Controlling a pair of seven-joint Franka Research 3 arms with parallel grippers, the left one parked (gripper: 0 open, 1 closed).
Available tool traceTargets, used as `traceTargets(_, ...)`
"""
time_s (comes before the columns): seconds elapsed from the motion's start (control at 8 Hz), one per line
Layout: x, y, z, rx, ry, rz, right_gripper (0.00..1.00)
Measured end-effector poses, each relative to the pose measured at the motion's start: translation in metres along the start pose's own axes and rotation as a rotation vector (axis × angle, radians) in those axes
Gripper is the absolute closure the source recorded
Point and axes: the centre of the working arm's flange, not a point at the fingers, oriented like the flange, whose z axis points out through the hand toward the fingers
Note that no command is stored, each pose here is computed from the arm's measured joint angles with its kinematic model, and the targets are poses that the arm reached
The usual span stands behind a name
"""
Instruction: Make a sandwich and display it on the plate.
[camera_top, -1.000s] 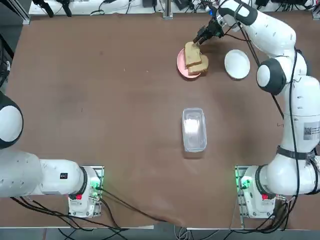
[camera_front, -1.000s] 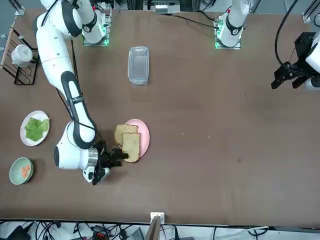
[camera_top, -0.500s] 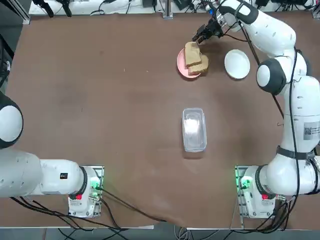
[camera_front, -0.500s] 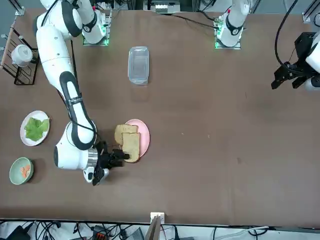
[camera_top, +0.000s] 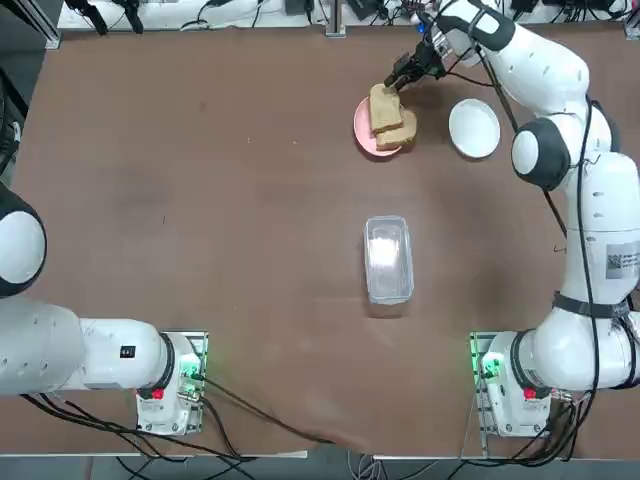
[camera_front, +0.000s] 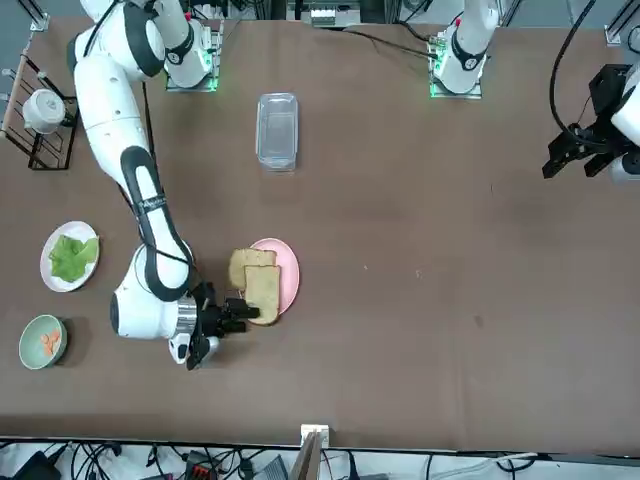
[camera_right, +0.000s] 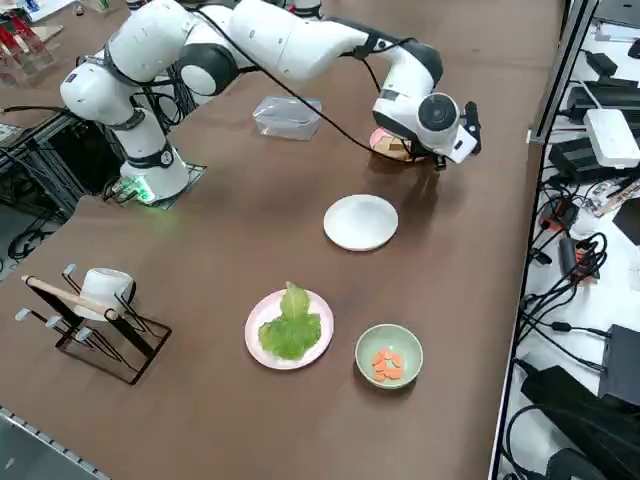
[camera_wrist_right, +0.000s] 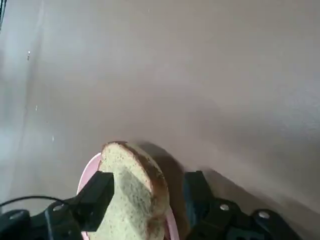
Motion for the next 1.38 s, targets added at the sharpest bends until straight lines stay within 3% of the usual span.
traceTargets(0.25, 0.0001, -0.0013, 0.0016, 0.008, 0.002, 0.002, 0.17)
traceTargets(0.75, -0.0015, -0.0003, 0.0052, 0.015, -0.001, 0.007, 0.35)
traceTargets(1.0, -0.0023, 0.0005, 0.0065, 0.016, -0.002, 0.002, 0.39)
traceTargets(1.12, -0.0023, 0.0005, 0.0067, 0.016, -0.003, -0.002, 0.44)
traceTargets(1.25, -0.0024, 0.0006, 0.0067, 0.016, -0.003, -0.003, 0.66)
traceTargets(1.38, -0.0023, 0.0005, 0.0067, 0.016, -0.002, -0.004, 0.74)
